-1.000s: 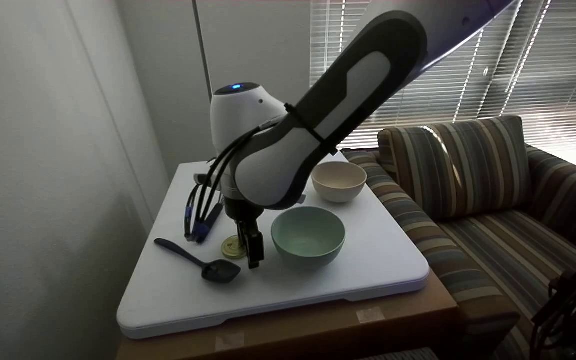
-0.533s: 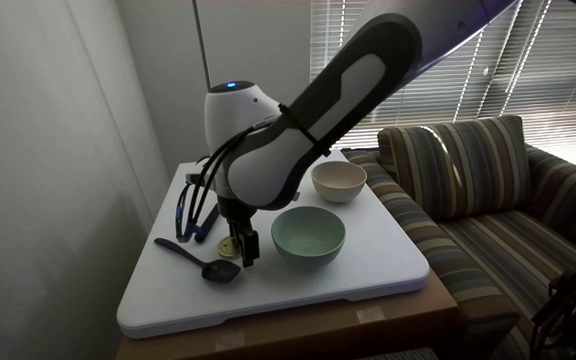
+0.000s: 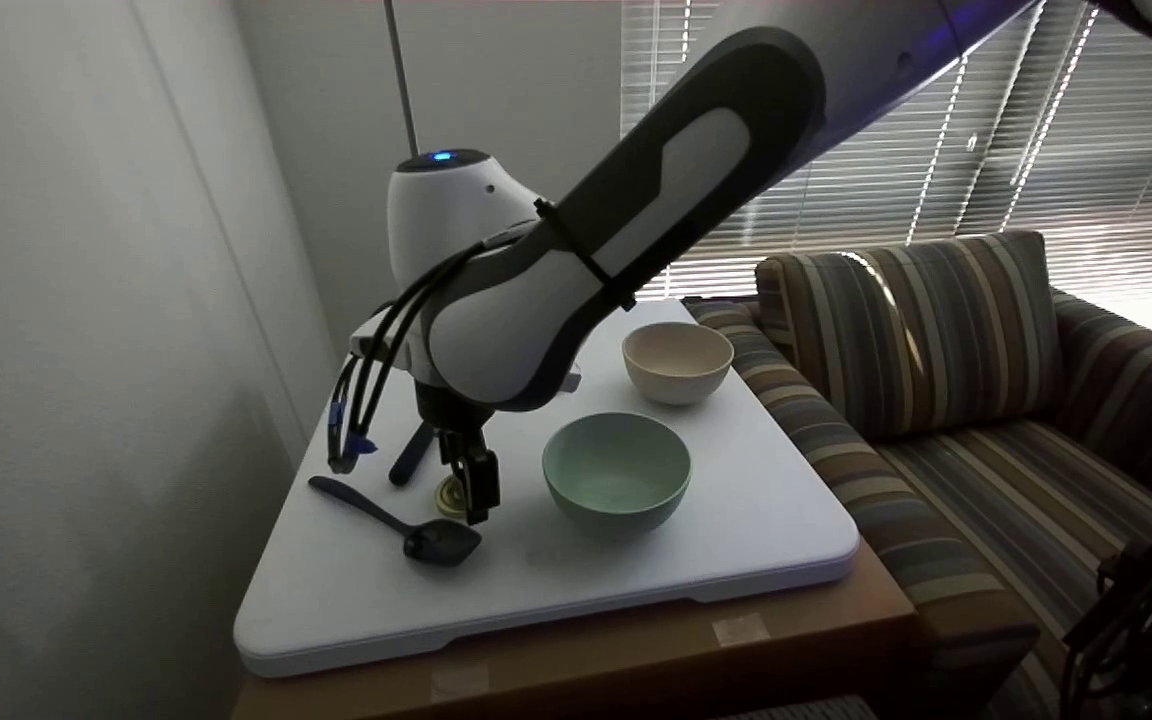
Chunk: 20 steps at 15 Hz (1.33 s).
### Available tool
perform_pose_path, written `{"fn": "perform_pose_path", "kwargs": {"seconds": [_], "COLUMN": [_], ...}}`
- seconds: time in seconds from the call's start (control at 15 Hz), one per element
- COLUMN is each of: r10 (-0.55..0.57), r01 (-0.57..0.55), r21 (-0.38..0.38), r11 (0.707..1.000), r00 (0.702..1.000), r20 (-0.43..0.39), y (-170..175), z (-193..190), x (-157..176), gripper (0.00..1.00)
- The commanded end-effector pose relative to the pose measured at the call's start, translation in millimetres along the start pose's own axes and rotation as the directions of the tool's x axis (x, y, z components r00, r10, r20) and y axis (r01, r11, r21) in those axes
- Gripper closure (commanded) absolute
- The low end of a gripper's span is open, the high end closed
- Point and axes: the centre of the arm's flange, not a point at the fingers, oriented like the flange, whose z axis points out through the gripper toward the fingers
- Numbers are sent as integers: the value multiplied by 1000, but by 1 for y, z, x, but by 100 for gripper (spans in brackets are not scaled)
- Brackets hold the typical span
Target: Put the lid on top of the glass jar, put the black ladle inside the green bowl, take the ladle out of the bowl
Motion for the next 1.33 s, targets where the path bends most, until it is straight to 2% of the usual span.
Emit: {"fn": "perform_pose_path", "kwargs": {"seconds": [0.0, 0.47, 0.53, 0.6, 0.87, 1.07, 1.27], "r10": [-26, -14, -12, -6, 29, 47, 66], "r01": [26, 12, 9, 2, -39, -52, -66], "r21": [12, 60, 65, 75, 114, 78, 17], "r11": [1000, 998, 998, 997, 993, 996, 998], "r00": [1000, 999, 999, 998, 996, 996, 997], "r20": [15, 44, 50, 61, 87, 72, 40], "y": [18, 21, 20, 19, 20, 28, 40], "z": [14, 29, 29, 28, 13, -7, -48], "x": [1, -1, -2, -4, -11, -17, -18], "gripper": [0, 0, 25, 26, 53, 53, 53]}}
